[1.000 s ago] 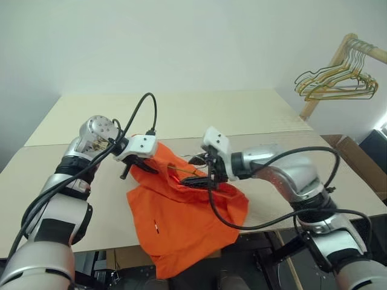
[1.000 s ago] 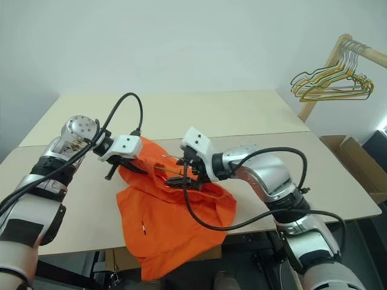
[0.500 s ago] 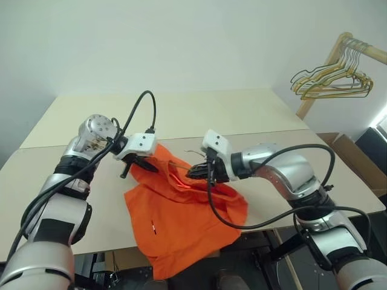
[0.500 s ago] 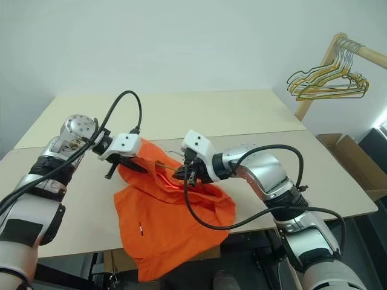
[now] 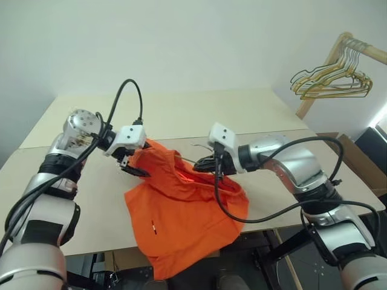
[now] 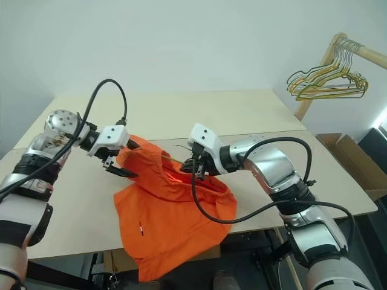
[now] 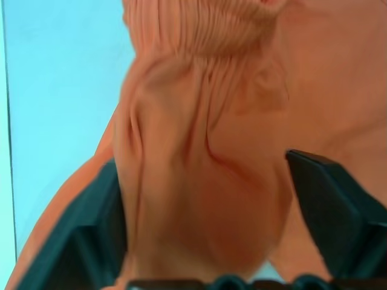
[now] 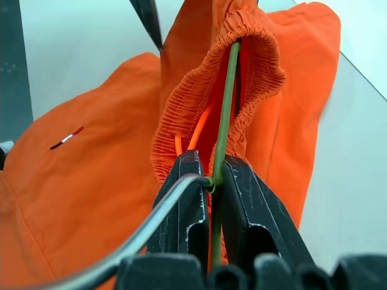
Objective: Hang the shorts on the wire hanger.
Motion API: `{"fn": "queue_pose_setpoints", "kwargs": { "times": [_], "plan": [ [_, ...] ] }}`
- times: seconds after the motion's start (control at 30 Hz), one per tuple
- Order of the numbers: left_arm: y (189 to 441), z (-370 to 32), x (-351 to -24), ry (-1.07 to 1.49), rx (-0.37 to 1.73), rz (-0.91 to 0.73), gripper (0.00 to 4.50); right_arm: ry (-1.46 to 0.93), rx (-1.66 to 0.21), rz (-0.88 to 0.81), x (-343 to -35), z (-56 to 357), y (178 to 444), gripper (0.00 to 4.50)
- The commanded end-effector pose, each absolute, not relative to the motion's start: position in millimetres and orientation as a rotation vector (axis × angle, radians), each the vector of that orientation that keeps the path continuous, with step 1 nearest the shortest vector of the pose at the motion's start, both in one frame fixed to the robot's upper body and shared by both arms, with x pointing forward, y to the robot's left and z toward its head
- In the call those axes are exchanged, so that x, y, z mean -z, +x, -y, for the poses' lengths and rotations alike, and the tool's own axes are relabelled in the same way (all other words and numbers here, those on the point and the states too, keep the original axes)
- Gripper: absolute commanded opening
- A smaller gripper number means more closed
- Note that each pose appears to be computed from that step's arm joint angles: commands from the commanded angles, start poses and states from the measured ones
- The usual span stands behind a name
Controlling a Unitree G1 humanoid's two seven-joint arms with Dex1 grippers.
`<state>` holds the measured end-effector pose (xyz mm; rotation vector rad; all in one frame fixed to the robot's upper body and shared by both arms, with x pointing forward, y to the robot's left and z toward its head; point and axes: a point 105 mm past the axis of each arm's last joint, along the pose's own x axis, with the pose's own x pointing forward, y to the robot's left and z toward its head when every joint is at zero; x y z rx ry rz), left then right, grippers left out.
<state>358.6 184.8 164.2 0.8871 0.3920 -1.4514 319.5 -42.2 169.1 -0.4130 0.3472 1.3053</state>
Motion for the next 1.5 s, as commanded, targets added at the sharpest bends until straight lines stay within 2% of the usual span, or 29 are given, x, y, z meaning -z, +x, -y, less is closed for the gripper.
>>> {"fn": "queue_pose_setpoints", "kwargs": {
  "times": [0.03,0.3,0.33,0.43,0.63,0.77,0.8,1.03,1.5],
  "plan": [
    [362.7,-194.3,-174.9,0.887,1.406,-0.392,4.47,-0.438,-1.309,-0.276,-184.2,47.1,317.9,0.12],
    [366.6,-198.0,-156.1,0.926,1.393,-0.431,4.47,-0.454,-1.324,-0.271,-186.7,52.7,312.9,0.12],
    [367.6,-196.7,-154.6,0.921,1.389,-0.429,4.29,-0.456,-1.324,-0.27,-187.4,53.2,312.7,0.12],
    [372.0,-192.8,-153.3,0.936,1.37,-0.409,3.55,-0.461,-1.322,-0.269,-188.4,55.0,312.1,0.12],
    [378.6,-190.4,-160.3,0.938,1.336,-0.371,1.49,-0.474,-1.315,-0.282,-186.9,59.1,311.0,0.12],
    [380.2,-187.4,-169.0,0.909,1.336,-0.341,0.24,-0.481,-1.315,-0.294,-184.6,62.3,309.7,0.12],
    [381.2,-187.0,-171.4,0.902,1.329,-0.33,0.05,-0.483,-1.315,-0.299,-183.8,63.0,309.5,0.12],
    [382.7,-191.0,-184.7,0.854,1.298,-0.295,0.05,-0.494,-1.307,-0.331,-174.8,69.4,307.3,0.12],
    [379.2,-210.4,-188.2,0.835,1.246,-0.316,0.05,-0.479,-1.261,-0.383,-162.4,86.3,303.3,0.12]
  ]
}}
